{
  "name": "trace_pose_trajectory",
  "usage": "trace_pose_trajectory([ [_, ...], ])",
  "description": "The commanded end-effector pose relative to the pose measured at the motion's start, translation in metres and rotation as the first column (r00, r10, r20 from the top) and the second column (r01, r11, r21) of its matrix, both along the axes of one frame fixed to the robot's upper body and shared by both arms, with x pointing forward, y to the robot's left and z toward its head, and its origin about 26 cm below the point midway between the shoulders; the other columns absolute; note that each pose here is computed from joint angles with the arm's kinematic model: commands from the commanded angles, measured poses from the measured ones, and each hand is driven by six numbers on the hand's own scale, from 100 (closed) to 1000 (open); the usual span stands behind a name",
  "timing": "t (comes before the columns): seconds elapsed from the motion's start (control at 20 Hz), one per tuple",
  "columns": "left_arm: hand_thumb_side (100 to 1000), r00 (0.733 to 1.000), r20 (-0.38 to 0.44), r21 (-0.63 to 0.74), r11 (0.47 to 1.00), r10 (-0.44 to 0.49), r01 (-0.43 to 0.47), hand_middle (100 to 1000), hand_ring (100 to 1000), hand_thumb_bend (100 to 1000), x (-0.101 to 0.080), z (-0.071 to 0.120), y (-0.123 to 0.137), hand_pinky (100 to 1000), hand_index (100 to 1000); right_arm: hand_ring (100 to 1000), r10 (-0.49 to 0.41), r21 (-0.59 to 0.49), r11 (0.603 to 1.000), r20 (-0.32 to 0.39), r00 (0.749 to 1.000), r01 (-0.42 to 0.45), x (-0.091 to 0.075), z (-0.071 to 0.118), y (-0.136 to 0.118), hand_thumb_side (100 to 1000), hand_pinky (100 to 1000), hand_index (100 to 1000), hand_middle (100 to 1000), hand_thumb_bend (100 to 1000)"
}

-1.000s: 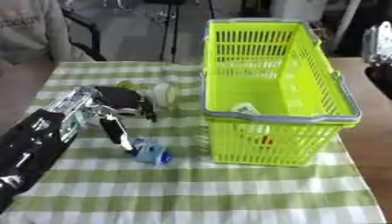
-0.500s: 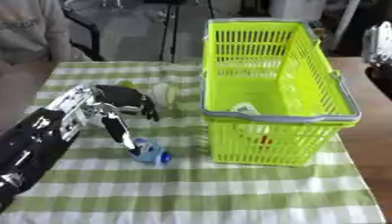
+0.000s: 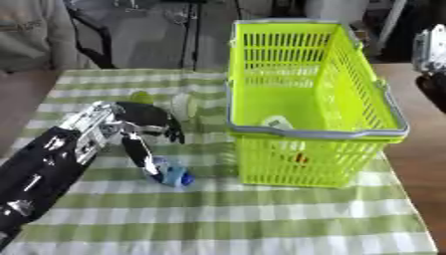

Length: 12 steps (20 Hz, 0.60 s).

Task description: Pick up objects on the table and place them in the box.

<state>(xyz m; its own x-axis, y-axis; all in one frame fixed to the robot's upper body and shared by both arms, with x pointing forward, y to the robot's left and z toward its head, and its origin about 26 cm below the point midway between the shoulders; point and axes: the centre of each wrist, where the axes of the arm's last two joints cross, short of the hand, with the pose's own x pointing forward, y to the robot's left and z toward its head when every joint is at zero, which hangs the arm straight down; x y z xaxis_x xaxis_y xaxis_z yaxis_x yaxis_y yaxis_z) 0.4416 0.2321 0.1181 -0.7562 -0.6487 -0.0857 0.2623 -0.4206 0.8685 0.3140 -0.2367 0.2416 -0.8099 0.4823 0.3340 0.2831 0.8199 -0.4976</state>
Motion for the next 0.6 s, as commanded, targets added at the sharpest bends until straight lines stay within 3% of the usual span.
trace_pose_trajectory([
  [0.05, 487, 0.985, -0.109, 0.18, 0.972, -0.134, 0.152, 621, 670, 851, 0.002, 0.0057, 0.0032, 677, 820, 580, 0.007, -0.005, 1.0, 0.035, 0.999, -0.006, -0.0028, 0.0097, 0.0001, 533, 590, 827, 636, 100],
  [0.6, 458, 0.981, -0.148, 0.192, 0.97, -0.123, 0.151, 592, 643, 852, 0.001, -0.003, 0.0052, 662, 805, 580, 0.008, -0.004, 1.0, 0.035, 0.999, -0.008, -0.0028, 0.0097, 0.0003, 534, 591, 827, 636, 100],
])
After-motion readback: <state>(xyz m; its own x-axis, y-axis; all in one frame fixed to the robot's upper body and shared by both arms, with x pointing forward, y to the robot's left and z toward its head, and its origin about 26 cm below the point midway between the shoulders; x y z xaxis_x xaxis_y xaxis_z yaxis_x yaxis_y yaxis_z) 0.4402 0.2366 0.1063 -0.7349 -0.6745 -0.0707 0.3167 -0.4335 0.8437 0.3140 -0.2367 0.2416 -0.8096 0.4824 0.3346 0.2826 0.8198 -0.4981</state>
